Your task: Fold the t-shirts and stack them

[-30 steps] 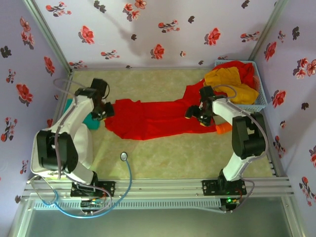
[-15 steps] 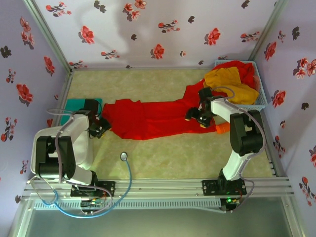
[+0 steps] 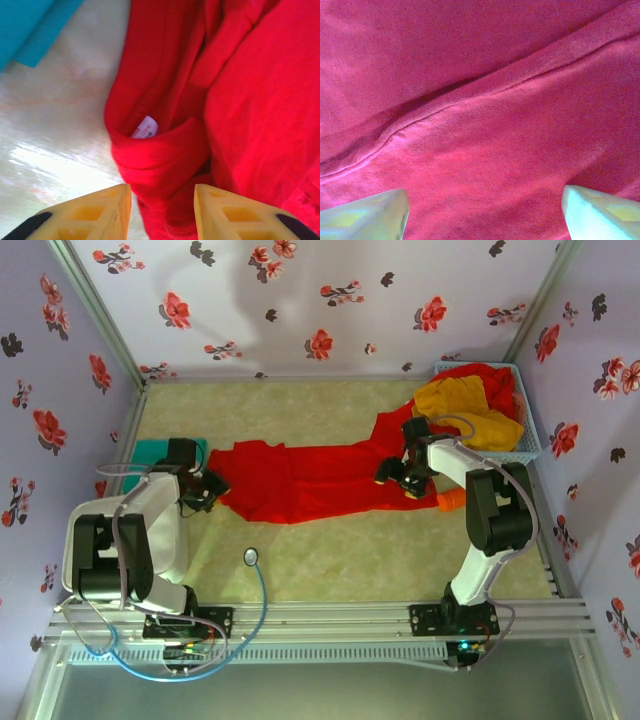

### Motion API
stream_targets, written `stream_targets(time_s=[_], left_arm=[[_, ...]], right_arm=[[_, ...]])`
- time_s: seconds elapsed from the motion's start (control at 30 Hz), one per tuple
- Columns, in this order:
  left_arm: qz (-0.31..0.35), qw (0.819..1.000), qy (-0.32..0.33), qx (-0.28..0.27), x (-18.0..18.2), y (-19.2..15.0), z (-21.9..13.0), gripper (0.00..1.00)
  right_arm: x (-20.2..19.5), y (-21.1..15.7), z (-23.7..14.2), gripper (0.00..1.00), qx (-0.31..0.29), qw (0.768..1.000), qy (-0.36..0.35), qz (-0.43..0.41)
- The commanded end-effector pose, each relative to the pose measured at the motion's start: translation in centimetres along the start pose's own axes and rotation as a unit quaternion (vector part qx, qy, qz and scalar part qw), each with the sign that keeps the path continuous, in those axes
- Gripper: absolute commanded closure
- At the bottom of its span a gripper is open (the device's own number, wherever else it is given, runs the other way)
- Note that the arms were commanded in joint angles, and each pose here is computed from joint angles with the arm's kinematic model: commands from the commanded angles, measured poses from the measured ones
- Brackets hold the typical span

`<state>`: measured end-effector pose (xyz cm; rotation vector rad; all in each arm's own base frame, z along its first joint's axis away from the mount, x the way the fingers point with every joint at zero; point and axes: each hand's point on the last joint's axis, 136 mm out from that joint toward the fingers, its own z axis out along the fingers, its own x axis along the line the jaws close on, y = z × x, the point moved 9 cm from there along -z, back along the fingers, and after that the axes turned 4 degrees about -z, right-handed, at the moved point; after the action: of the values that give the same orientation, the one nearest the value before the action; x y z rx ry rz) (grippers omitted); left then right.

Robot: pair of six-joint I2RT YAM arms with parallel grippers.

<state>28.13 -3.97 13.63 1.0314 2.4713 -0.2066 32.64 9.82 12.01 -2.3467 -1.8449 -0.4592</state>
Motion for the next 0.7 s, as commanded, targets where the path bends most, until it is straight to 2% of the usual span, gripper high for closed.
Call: stream_targets(time_s=[0.0, 0.3, 0.5, 0.6, 0.67], left_arm=[[-0.005, 0.999, -0.035, 0.019, -1.2, -0.4, 0.6, 0.63], [0.017, 0.998, -0.044, 0.031, -4.0, -0.5, 2.1, 0.65], [0.028, 0.998, -0.048, 0.03, -5.6, 0.3, 2.5, 0.87], [0.037, 0.998, -0.043, 0.027, -6.4, 0.5, 2.4, 0.87], [0.045, 0.998, -0.038, 0.023, -7.1, 0.7, 2.4, 0.82]], right_arm=[[-0.4, -0.3, 0.8, 0.2, 0.012, 1.0, -0.012, 0.0], [-0.5, -0.5, 0.8, 0.21, 0.012, 1.0, -0.011, 0.001], [-0.5, -0.7, 0.9, 0.21, 0.014, 1.0, -0.011, 0.002], [-0.6, -0.8, 0.7, 0.21, 0.012, 1.0, -0.012, 0.002], [-0.6, -0.7, 0.8, 0.22, 0.012, 1.0, -0.01, 0.002]])
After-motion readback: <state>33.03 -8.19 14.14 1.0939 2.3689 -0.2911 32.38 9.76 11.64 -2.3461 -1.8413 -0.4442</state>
